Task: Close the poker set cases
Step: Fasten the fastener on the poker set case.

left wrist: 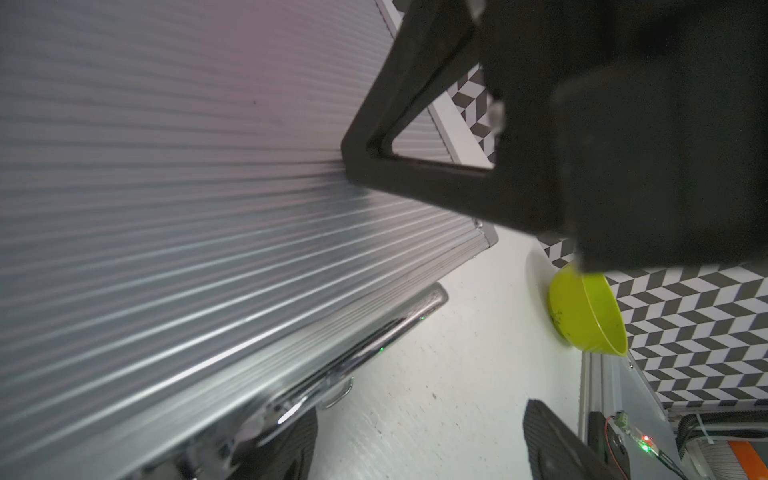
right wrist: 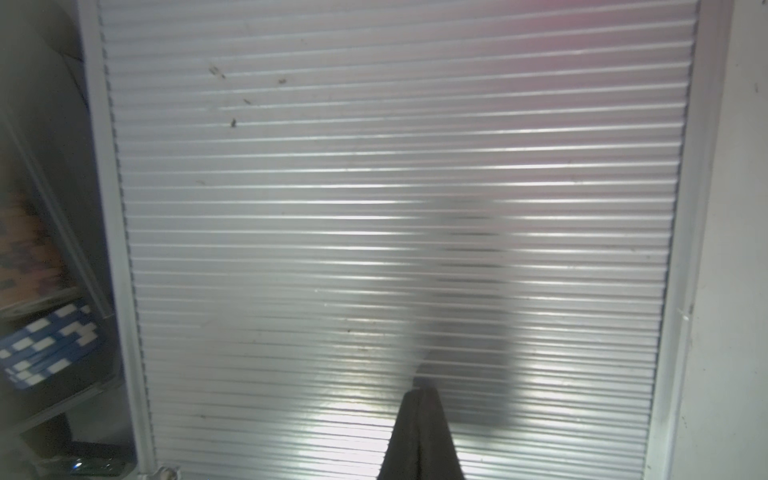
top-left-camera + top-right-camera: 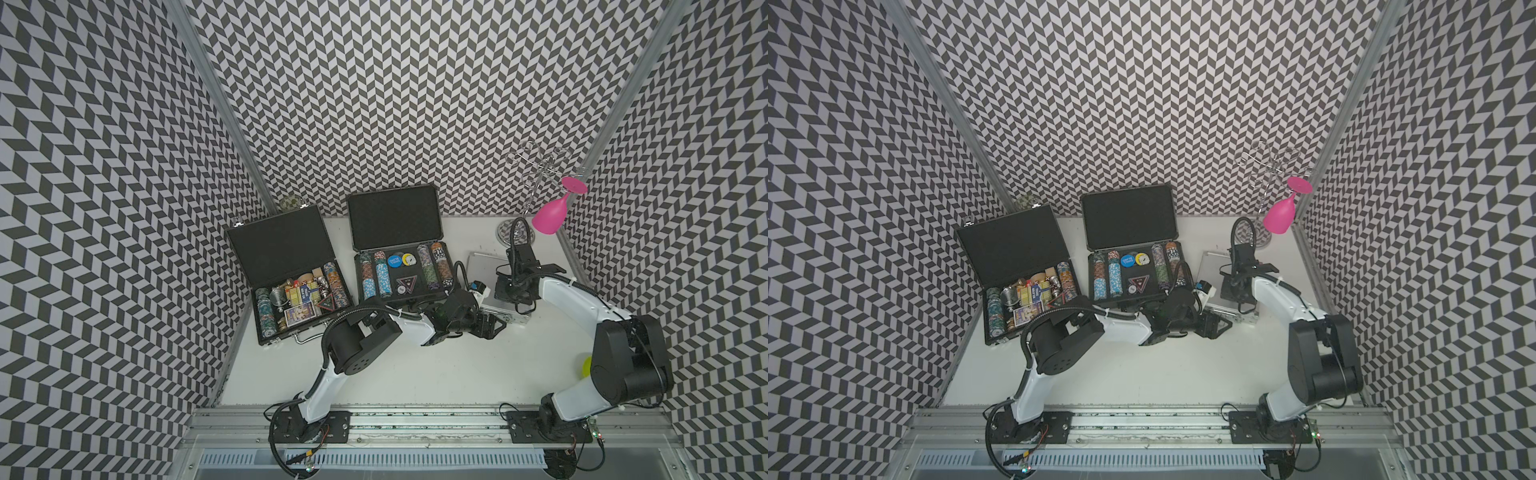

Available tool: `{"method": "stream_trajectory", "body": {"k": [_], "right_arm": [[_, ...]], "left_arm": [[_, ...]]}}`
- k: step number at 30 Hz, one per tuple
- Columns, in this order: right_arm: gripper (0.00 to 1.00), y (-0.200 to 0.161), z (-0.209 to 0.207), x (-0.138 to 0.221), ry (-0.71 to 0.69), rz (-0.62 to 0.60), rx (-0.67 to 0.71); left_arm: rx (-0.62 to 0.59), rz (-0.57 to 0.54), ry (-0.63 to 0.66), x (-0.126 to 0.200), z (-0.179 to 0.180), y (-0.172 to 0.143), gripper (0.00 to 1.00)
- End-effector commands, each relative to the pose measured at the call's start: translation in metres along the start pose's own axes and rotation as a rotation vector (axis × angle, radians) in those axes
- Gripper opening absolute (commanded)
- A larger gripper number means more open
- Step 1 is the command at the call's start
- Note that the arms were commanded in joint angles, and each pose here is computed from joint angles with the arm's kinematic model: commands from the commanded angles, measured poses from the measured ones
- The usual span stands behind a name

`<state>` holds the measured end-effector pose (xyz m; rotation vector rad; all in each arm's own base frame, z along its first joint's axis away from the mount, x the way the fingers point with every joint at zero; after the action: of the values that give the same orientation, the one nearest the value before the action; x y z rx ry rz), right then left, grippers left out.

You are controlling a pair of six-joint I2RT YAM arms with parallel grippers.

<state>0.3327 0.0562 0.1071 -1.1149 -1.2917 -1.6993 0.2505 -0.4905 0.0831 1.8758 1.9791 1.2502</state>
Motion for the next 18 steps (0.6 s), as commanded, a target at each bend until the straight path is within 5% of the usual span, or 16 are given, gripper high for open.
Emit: {"method": "stream_trajectory", "body": {"k": [1,18], "right_arm": [[0.00,-0.034,-0.007,-0.020,-0.029,0.147,0.011],[0.00,-0.030,-0.004,-0.017,-0.022,0.138,0.007]], "left_arm": [[-0.010,-0.005,0.029,-0.007,0.004,0.000,0.80],[0.005,0.015,0.116,-0.026,0.024,-0.005,0.84]]}}
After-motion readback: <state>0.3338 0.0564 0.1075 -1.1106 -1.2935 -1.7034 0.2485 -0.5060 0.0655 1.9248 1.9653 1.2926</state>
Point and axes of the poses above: each gripper's point midway between its finger pads, its own x axis back along the fingers, its own z axis along the line the jaws close on, y = z × x, the point moved 3 cm from there along x, back along the fingers, and after that the axes turned 1 degree about x, right-handed, at the moved point
